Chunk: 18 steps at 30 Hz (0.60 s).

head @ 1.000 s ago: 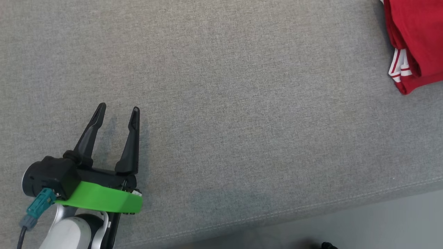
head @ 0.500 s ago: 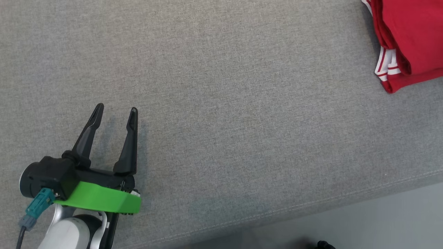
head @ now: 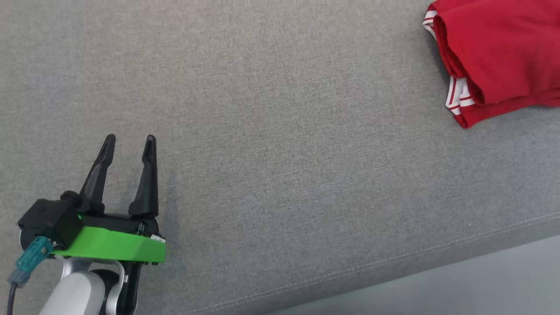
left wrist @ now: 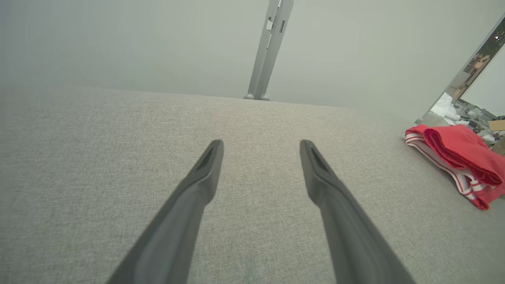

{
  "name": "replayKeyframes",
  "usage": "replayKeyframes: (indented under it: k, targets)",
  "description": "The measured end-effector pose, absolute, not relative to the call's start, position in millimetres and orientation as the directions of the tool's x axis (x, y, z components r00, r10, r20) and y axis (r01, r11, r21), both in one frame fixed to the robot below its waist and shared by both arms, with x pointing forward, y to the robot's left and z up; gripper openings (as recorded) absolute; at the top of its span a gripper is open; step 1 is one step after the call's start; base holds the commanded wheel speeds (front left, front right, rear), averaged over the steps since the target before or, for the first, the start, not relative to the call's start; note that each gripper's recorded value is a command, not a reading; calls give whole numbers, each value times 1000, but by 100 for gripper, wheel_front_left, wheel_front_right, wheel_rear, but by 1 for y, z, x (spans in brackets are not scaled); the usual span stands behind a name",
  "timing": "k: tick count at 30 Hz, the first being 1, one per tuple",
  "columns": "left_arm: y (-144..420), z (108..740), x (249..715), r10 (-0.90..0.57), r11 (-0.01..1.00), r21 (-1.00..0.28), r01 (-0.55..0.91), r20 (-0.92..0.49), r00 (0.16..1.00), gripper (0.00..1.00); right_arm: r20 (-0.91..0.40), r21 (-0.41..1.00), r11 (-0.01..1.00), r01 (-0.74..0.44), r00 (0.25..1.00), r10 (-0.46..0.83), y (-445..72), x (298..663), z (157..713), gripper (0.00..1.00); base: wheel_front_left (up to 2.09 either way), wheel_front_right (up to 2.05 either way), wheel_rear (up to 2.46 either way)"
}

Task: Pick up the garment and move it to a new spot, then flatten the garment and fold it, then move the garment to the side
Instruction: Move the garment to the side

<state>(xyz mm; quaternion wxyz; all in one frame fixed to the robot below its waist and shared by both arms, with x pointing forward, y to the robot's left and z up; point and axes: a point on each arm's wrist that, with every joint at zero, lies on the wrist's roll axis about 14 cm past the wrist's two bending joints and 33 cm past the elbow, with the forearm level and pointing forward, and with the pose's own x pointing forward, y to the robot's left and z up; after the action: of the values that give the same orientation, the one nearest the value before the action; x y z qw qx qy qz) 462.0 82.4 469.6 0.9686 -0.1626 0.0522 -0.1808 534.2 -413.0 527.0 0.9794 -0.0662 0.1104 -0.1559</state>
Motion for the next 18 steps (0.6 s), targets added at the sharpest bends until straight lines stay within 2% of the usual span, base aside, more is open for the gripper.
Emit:
replayKeyframes:
  k: [11,18]
  targets:
    - [134,497,453,-174,915,-366,170,25,985,100,-42,-105,987,121,991,-126,-342,522,561,100,0,0,0]
    - [156,508,429,-105,942,-317,113,41,994,100,35,-65,997,31,999,-29,-295,509,573,100,0,0,0]
